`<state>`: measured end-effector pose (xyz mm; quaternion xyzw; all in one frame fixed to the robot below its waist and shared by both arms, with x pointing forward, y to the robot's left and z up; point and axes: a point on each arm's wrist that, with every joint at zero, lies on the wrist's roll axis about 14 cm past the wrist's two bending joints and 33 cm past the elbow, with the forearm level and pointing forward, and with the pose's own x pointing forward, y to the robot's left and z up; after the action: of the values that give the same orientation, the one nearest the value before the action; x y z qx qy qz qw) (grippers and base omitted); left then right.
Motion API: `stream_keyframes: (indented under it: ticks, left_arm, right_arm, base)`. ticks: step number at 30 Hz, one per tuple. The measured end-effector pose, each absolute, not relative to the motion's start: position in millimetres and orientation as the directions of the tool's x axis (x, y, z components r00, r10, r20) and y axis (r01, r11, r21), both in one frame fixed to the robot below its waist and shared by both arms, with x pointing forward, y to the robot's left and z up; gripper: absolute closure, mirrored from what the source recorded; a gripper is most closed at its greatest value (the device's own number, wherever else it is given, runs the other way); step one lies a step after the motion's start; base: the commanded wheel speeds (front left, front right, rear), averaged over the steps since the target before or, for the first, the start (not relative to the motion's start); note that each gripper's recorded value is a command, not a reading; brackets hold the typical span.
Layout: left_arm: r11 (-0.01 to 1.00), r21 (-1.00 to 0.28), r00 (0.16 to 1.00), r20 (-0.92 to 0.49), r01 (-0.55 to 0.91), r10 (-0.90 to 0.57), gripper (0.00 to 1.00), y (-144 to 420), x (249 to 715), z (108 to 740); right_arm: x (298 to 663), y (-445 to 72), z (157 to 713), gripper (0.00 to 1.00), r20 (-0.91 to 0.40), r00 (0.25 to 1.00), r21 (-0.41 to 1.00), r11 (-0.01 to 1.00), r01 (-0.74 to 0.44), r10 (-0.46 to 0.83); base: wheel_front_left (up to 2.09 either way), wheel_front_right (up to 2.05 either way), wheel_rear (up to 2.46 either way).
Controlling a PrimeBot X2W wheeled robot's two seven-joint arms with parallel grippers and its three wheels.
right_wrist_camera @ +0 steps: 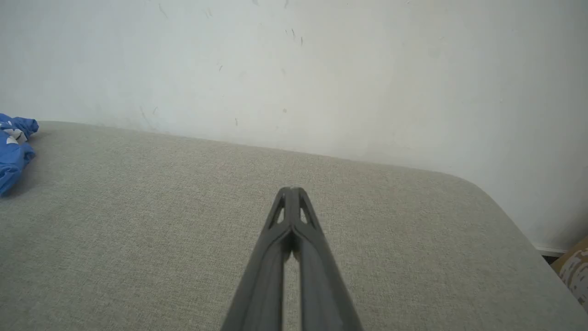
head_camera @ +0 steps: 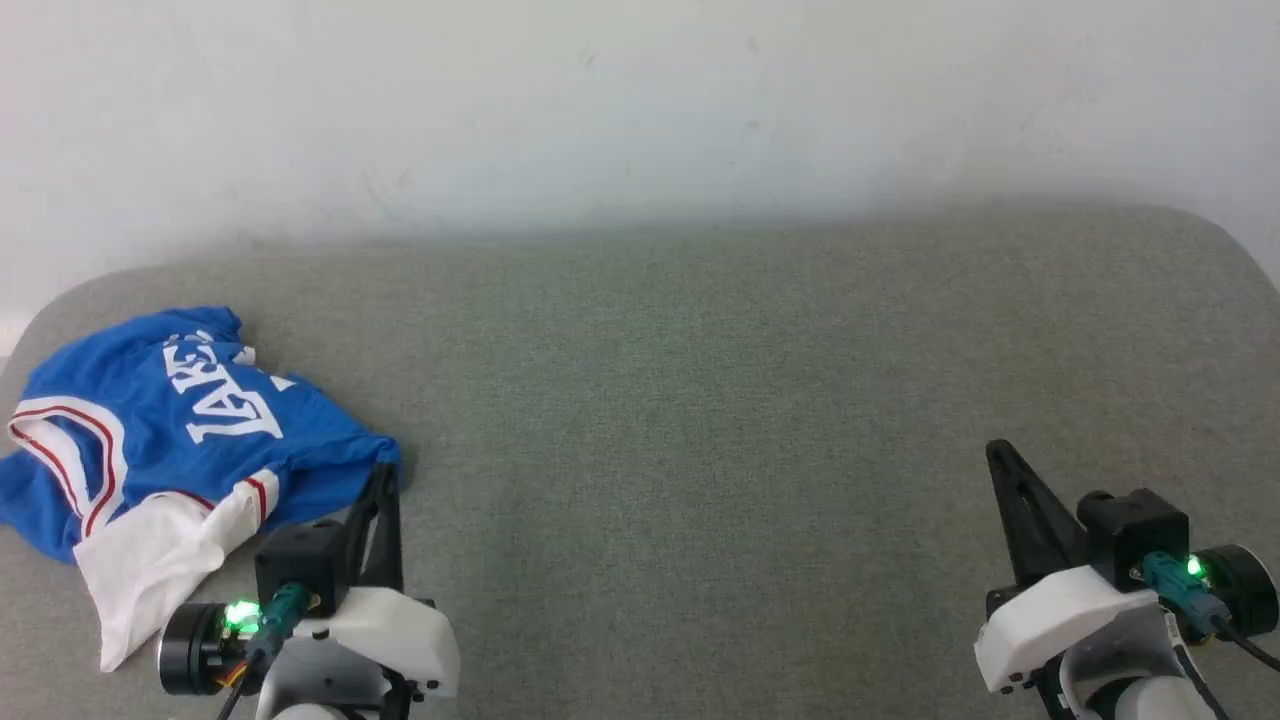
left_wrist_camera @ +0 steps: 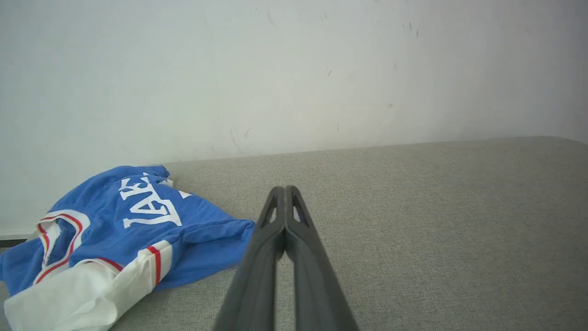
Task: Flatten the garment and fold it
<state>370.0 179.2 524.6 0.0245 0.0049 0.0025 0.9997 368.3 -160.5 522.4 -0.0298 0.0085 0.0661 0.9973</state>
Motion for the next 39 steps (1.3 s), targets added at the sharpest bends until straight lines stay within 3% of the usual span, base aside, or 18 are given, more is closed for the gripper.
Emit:
stream_keyframes:
  ticks: [39]
  left_arm:
    - [0.999, 0.008, 0.998, 0.048, -0.045, 0.044, 0.0, 191.8, 360.5, 531.6]
  right_arm:
    - [371.9, -172.9, 528.3, 0.0, 0.034, 0.995, -0.043, 0.994, -0.098, 0.099]
  base:
    - [0.0, 0.0, 0.0]
